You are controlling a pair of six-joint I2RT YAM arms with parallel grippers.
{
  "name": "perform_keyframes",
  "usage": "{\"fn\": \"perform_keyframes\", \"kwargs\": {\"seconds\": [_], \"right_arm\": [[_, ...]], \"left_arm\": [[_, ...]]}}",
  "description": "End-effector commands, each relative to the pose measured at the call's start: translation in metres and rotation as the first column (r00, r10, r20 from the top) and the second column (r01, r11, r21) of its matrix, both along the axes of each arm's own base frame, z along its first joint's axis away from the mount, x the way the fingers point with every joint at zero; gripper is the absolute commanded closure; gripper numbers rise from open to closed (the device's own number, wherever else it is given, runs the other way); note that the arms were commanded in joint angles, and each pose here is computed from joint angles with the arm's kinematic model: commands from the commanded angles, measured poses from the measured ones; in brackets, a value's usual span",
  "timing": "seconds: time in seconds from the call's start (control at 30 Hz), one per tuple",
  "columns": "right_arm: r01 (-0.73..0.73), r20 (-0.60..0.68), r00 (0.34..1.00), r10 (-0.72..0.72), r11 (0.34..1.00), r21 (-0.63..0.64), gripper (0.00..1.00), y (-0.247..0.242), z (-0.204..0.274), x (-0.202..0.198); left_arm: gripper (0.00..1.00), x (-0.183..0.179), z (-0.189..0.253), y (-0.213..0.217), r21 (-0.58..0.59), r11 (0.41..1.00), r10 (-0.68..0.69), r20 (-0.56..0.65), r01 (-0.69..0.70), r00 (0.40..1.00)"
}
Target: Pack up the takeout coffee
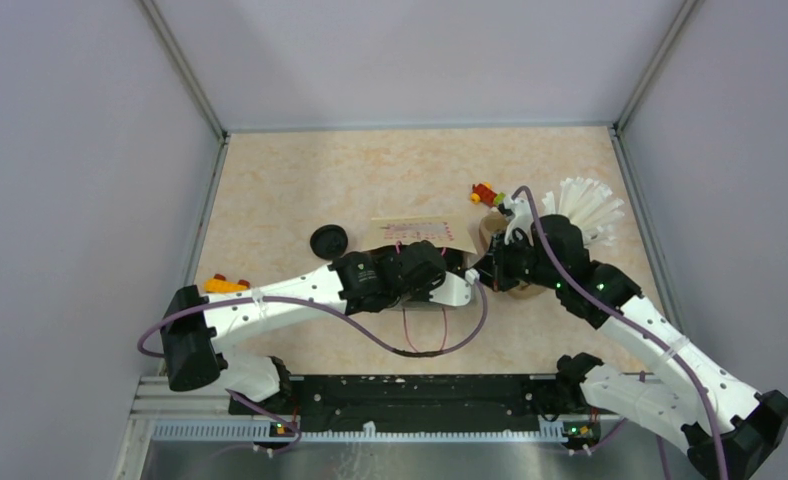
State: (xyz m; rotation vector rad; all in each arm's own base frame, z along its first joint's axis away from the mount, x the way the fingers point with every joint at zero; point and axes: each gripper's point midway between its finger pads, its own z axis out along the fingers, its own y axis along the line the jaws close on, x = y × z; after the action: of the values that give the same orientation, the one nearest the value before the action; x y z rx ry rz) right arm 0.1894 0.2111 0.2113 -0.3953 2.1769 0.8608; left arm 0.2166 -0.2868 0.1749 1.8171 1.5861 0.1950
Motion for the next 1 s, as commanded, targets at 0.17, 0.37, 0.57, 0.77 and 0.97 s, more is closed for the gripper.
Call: {"fn": "perform_keyframes", "kwargs": {"seconds": [0.17,0.37,0.57,0.77,0.97], "right_arm": [[-0.01,0.025,1.0,0.01,1.0,0.023,1.0,0.003,0.009,0.004],[-0.01,0.026,1.0,0.009,1.0,0.016,1.0,0.003,0.01,0.004],[-0.007,0.023,1.0,0.007,1.0,0.016,1.0,0.002,0.009,0.003],[-0.01,0.019,1.0,0.009,1.0,0.015,1.0,0.002,0.008,0.002],[-0.013,0.018,1.0,0.012,1.0,0.019,1.0,0.003,0.008,0.002]], "left_arm": [[0.66,0.003,0.002,-0.005,-0.004,1.0,-0.005,0.015,0.005,1.0],[0.71,0.007,-0.008,-0.002,0.011,1.0,0.005,0.001,-0.005,1.0],[0.74,0.014,-0.02,0.006,0.037,0.999,0.027,0.009,-0.027,1.0],[0.75,0.026,-0.02,0.009,0.025,0.999,0.037,0.056,-0.039,0.998],[0.77,0.037,-0.03,0.014,0.056,0.997,0.054,0.085,-0.059,0.995]]}}
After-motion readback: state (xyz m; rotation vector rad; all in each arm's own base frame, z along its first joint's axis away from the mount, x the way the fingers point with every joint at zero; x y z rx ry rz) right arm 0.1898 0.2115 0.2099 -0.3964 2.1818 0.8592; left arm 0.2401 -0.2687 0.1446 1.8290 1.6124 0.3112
